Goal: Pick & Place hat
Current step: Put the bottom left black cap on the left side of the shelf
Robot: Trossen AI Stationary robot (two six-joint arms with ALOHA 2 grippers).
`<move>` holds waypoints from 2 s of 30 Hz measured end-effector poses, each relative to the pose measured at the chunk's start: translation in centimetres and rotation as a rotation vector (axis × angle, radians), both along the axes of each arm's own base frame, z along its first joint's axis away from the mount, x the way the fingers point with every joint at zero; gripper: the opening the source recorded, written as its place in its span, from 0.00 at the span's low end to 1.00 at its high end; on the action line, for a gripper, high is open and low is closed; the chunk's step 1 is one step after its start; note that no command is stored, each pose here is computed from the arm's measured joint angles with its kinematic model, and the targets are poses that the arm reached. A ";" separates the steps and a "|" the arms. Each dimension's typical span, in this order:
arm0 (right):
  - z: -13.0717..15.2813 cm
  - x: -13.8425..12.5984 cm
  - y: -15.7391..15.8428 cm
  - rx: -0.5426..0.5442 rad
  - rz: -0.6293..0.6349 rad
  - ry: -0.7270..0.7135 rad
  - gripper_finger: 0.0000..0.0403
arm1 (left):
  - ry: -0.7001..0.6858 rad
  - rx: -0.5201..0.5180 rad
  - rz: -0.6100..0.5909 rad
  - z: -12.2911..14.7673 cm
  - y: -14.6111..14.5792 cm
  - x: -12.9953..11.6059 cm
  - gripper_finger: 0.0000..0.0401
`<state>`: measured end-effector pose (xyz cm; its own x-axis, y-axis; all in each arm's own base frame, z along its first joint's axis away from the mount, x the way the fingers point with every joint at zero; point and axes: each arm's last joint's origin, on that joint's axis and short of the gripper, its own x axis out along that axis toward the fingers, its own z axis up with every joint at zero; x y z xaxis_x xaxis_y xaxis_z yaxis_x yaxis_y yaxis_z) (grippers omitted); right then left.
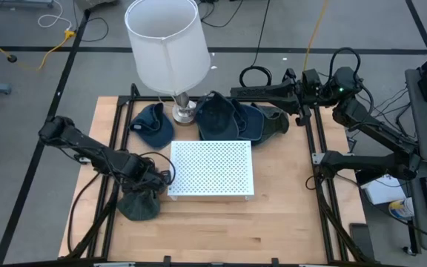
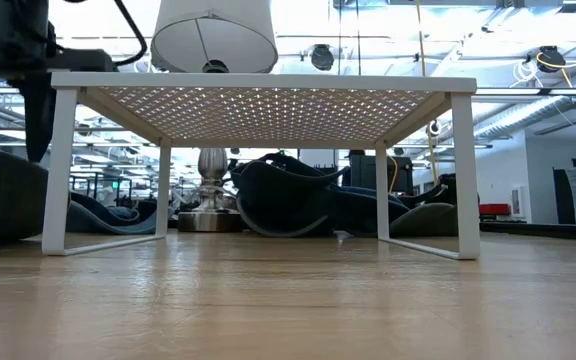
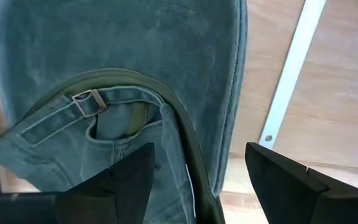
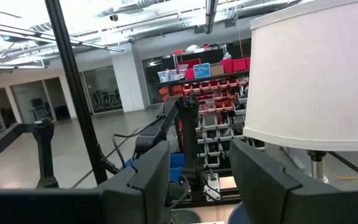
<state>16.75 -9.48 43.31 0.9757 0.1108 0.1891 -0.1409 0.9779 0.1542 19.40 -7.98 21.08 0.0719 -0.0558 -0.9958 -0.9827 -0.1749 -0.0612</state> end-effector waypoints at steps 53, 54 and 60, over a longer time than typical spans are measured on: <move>0.6 -0.2 0.1 -0.033 -0.009 -0.058 0.40 | -0.241 -0.058 -0.125 6.7 0.6 -1.6 0.01; 0.6 -0.2 0.1 -0.033 -0.009 -0.058 0.40 | -0.243 -0.057 -0.134 7.5 0.7 -1.8 0.01; 0.6 -0.2 0.1 -0.030 -0.008 -0.057 0.40 | -0.266 -0.047 -0.206 12.1 1.1 -2.8 0.01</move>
<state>16.59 -9.40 43.92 0.9643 0.1090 0.2414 -0.1404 0.9831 0.1171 16.59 -6.85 33.13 0.3111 -0.1412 -0.9398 -0.9484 0.0174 -0.3165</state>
